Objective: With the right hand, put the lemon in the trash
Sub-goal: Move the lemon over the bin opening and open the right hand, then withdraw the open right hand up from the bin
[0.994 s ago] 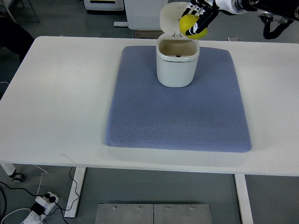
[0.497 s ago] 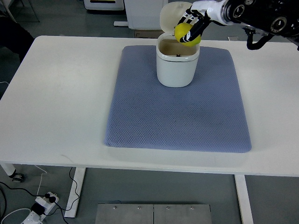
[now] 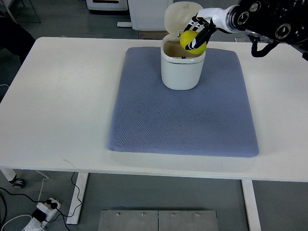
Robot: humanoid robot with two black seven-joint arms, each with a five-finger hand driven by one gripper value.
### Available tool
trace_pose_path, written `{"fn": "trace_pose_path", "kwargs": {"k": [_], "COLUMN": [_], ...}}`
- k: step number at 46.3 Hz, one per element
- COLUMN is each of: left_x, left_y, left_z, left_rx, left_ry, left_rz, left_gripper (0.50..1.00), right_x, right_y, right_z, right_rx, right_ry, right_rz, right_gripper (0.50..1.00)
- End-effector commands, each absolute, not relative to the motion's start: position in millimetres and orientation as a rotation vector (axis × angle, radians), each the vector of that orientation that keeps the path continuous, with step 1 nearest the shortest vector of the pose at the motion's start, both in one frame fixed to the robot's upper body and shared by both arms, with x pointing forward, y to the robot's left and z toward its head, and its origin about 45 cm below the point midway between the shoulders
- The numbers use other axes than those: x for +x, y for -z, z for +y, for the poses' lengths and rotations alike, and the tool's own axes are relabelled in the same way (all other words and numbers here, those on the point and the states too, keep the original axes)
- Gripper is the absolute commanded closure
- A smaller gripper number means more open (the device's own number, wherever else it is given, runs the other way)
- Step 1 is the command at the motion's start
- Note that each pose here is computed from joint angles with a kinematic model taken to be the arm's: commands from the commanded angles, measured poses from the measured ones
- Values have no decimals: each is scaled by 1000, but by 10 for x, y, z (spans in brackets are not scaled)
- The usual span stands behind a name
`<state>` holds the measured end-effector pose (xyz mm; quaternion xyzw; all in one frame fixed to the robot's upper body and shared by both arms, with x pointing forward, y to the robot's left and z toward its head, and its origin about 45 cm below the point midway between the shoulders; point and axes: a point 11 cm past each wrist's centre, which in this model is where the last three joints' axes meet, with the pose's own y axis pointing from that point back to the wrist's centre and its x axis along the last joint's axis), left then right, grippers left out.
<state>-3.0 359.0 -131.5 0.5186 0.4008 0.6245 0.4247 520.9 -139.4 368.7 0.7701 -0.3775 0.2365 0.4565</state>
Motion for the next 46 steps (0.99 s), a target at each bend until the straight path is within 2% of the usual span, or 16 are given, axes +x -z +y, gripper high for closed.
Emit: {"fn": "trace_pose_path", "kwargs": {"k": [1, 3, 16, 21, 27, 32, 46], "left_x": [-30, -30, -30, -30, -30, -30, -30], "left_y": [1315, 1315, 1315, 1315, 1315, 1315, 1315], "left_z": [3590, 3590, 3590, 3590, 3590, 3590, 3590], "left_rx": [1297, 1297, 1297, 1297, 1297, 1297, 1297], "left_ry": [-1562, -1562, -1562, -1562, -1562, -1562, -1562], "left_rz": [1002, 1002, 1002, 1002, 1002, 1002, 1002], "left_gripper": [500, 500, 500, 500, 500, 500, 500], "right_x": [5206, 5205, 5212, 5245, 5274, 5284, 5271], "right_y": [-3687, -3693, -3752, -3802, -3844, -3876, -3932], "right_z": [-1380, -1370, -1289, -1288, -1265, -1259, -1203], "right_rx": [1903, 1904, 1911, 1914, 1905, 1902, 1905], "right_ry": [-579, -581, -602, -604, -632, -648, -664], "right_rz": [-931, -930, -951, -978, -1026, -1047, -1036], "right_gripper": [1000, 1000, 883, 785, 605, 524, 509]}}
